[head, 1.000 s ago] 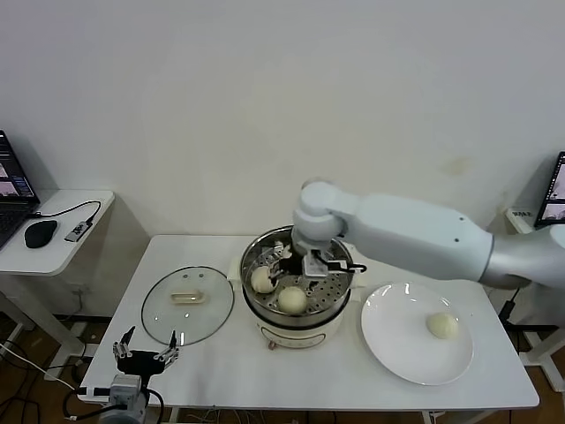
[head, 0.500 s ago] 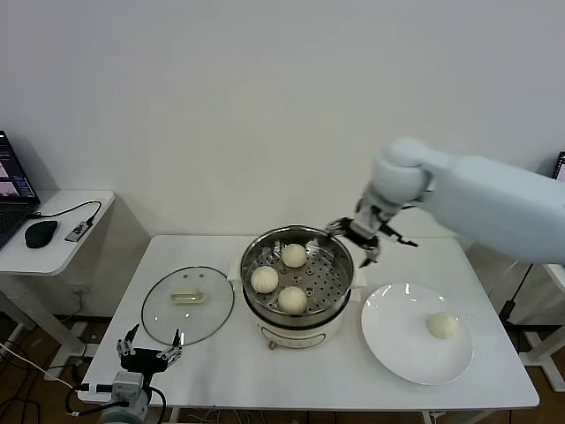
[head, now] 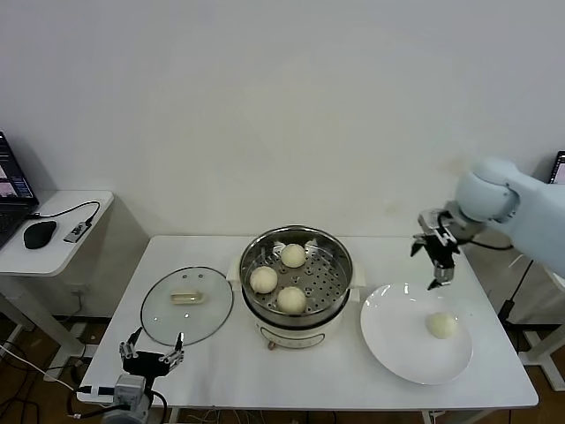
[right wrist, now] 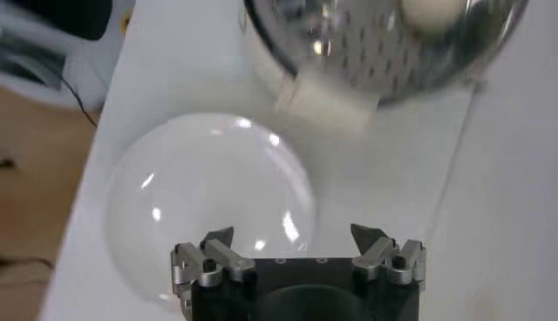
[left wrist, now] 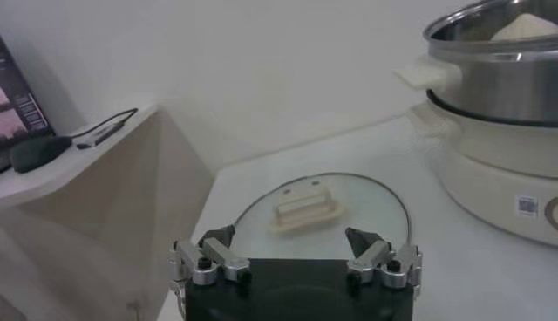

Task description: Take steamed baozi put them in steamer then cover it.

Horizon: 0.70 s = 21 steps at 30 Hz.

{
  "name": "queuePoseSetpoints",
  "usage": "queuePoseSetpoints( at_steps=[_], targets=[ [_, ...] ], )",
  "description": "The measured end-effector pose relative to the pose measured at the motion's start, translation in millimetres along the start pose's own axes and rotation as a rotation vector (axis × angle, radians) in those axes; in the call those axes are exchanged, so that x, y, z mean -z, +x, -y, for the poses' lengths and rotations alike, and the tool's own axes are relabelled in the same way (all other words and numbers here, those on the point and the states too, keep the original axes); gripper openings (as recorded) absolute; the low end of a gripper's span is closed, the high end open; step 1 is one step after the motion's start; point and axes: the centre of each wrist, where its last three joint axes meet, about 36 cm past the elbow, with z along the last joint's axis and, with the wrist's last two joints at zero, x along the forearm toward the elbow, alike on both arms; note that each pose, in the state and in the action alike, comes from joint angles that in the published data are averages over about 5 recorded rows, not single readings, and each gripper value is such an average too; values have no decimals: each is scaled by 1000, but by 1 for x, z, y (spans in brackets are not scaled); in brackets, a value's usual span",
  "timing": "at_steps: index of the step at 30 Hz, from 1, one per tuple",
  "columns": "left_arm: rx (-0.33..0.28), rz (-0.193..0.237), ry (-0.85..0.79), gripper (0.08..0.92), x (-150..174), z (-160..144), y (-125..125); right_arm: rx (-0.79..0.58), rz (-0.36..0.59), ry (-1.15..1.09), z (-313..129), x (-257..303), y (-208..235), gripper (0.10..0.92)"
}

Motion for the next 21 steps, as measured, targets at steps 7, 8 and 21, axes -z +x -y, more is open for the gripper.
queuePoseSetpoints(
  at_steps=[7,8,21],
  targets=[
    [-1,-23,-14,823,-7,-3,0,32,-29,-94,-14,-34,-47,823],
    [0,-26,-15,823,-7,-3,0,38,-32,-102,-16,-38,-54,823],
    [-4,-49,-16,823,-13,-1,-2,83,-57,-156,-37,-68,-118,823]
  ],
)
